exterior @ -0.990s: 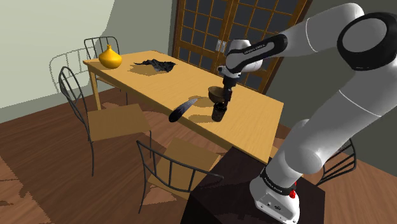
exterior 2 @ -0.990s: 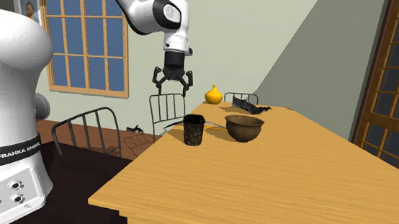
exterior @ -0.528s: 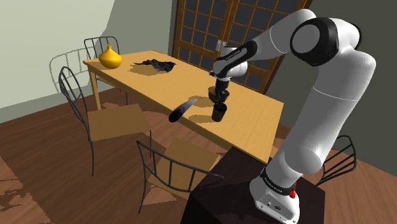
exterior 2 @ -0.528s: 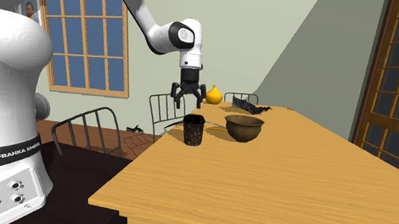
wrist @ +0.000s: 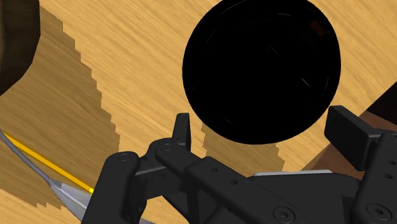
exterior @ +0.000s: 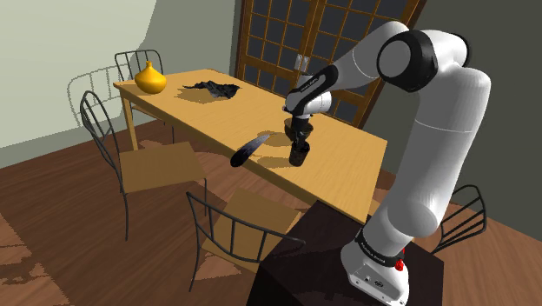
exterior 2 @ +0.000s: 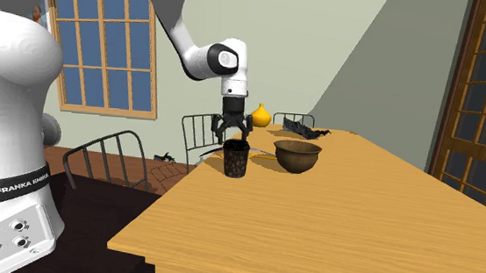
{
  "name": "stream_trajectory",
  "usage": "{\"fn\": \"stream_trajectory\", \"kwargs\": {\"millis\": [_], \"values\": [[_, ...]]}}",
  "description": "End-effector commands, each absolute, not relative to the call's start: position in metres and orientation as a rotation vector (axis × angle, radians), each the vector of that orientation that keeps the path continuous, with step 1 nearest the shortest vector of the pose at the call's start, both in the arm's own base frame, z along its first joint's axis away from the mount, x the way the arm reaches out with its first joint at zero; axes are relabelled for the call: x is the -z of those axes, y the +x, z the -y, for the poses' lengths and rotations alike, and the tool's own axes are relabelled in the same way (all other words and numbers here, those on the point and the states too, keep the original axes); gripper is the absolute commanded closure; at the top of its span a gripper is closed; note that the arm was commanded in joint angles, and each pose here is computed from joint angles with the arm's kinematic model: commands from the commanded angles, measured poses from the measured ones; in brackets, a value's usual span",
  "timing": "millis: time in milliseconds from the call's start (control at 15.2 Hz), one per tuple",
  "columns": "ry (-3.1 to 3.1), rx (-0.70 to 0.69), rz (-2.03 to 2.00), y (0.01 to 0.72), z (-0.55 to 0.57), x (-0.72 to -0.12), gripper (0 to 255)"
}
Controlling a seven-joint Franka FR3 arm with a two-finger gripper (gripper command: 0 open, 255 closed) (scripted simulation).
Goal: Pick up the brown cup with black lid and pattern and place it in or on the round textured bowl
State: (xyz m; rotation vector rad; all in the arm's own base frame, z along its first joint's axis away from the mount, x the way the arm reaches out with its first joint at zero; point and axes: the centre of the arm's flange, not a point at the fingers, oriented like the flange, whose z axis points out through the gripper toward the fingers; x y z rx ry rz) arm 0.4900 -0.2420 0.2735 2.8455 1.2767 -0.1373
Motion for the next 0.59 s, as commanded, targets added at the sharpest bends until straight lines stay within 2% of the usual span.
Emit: {"fn": "stream_trajectory", "kwargs": {"millis": [0,462,528], "values": [[2.845,0.137,-1.277,0.4883,0.2427,-0.2642,0],[2.845,0.137,-1.277,0.4883,0.2427,-0.2643,0],[2.845,0.137,-1.277,0.4883,0.2427,-0.2643,255]]}}
